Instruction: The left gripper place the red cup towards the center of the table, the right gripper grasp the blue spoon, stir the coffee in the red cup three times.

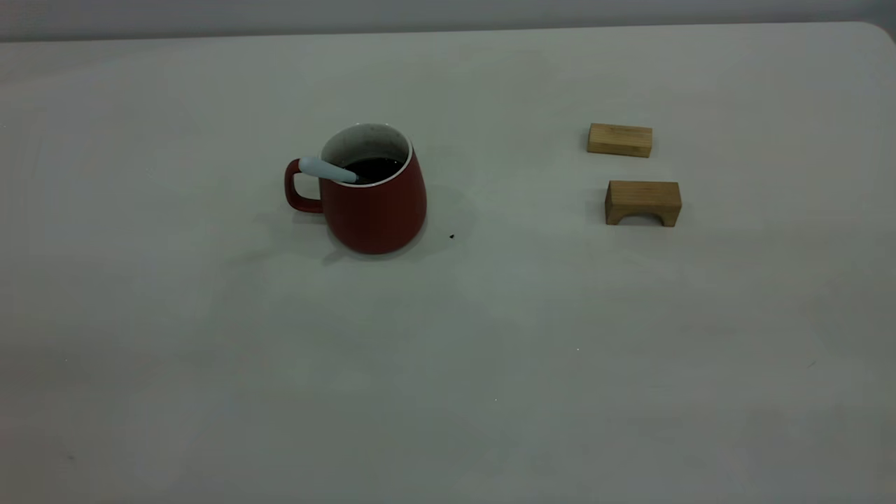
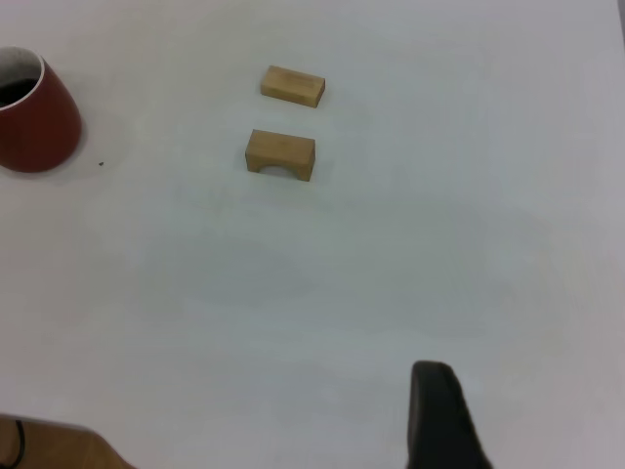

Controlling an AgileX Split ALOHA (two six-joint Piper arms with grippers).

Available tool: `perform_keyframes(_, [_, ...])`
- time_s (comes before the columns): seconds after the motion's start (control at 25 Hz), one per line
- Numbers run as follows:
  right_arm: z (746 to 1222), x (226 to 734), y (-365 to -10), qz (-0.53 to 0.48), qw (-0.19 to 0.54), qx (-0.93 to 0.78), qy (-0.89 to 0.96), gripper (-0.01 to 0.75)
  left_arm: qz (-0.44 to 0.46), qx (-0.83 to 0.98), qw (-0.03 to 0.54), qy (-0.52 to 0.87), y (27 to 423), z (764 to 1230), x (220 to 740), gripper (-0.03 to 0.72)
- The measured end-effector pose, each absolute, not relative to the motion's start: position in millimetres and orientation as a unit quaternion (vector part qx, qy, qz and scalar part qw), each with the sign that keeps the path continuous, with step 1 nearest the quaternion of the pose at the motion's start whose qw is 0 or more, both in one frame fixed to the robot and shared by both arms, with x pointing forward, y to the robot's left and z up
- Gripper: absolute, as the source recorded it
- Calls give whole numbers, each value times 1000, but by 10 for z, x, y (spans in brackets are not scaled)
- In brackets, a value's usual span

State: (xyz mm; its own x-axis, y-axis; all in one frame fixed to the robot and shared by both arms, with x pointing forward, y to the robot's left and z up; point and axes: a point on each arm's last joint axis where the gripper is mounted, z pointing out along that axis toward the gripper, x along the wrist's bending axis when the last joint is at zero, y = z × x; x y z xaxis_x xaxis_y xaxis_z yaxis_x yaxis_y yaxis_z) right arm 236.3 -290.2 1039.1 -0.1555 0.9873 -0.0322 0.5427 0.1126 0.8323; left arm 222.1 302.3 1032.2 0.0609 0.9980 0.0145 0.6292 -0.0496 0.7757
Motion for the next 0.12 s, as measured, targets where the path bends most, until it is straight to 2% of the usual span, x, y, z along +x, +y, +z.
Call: perform_keyframes(0.12, [10391,2363,-2902,350,318,567,675,489,299,660,308,617,3023,10322,2221,245])
